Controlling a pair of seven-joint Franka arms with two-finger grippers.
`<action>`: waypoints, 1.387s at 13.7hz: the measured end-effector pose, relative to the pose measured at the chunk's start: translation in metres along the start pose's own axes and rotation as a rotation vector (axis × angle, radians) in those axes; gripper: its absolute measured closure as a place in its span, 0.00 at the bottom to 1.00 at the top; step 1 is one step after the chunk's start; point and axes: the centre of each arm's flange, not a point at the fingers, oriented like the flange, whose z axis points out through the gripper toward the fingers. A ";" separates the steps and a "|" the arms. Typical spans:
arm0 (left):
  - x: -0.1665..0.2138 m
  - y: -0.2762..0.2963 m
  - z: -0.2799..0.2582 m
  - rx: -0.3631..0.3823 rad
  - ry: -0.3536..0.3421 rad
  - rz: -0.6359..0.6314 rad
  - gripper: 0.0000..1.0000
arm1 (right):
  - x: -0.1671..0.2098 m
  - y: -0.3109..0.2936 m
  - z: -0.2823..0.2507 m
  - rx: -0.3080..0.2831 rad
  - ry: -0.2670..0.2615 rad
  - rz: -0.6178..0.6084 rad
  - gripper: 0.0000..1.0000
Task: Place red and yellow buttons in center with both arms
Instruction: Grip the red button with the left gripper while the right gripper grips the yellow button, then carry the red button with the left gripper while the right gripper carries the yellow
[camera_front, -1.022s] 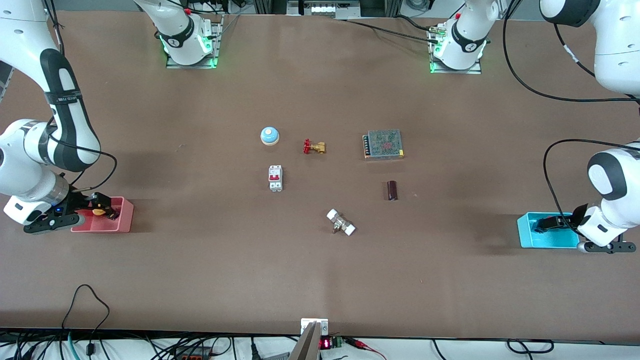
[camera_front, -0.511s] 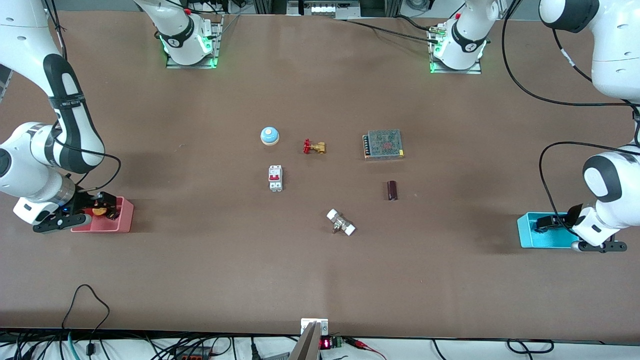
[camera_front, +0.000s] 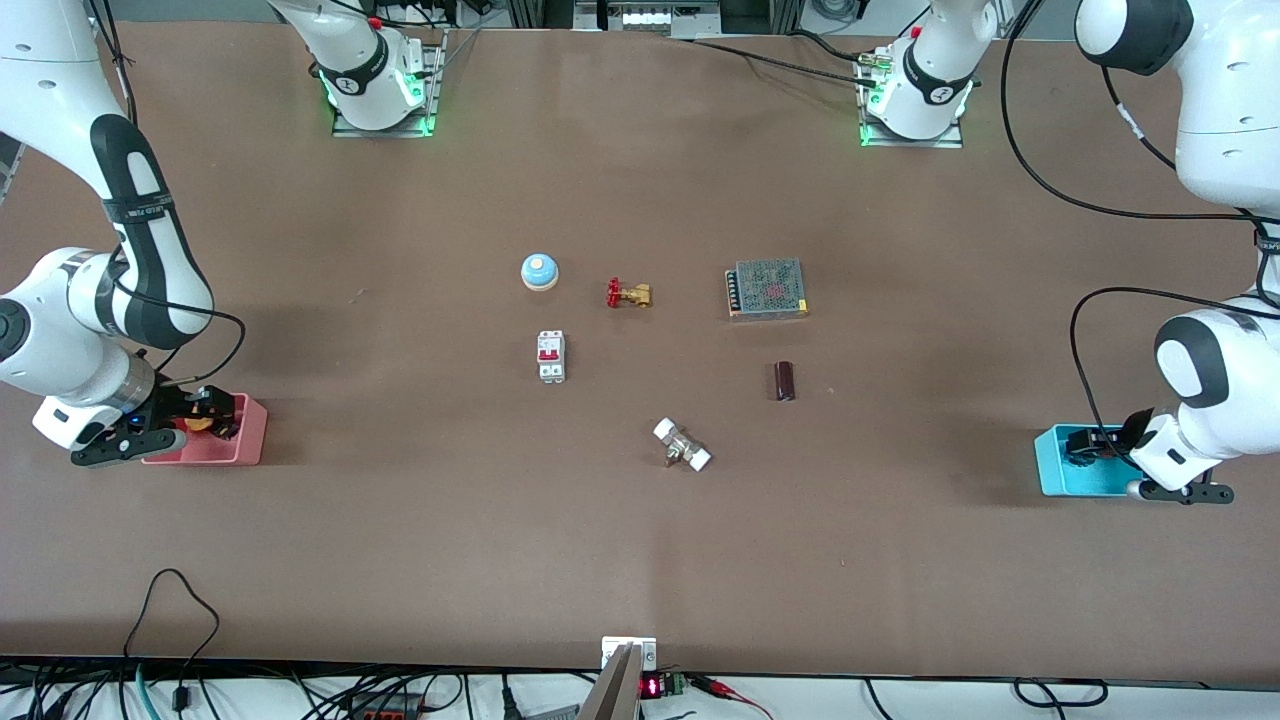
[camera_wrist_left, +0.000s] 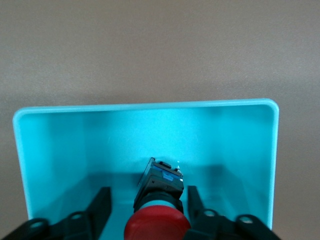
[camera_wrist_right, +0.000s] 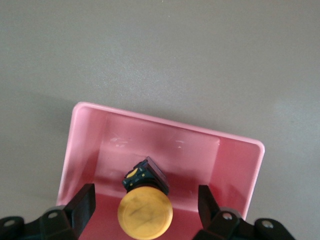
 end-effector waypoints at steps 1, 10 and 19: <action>0.001 0.001 -0.001 0.000 0.001 0.002 0.49 | -0.001 0.000 0.002 0.001 -0.002 0.001 0.14; 0.005 0.001 -0.050 0.003 0.020 0.073 0.64 | -0.002 0.002 0.004 0.002 -0.003 -0.014 0.48; -0.061 0.106 -0.137 -0.065 -0.147 0.142 0.64 | 0.004 0.003 -0.013 -0.007 0.019 -0.018 0.61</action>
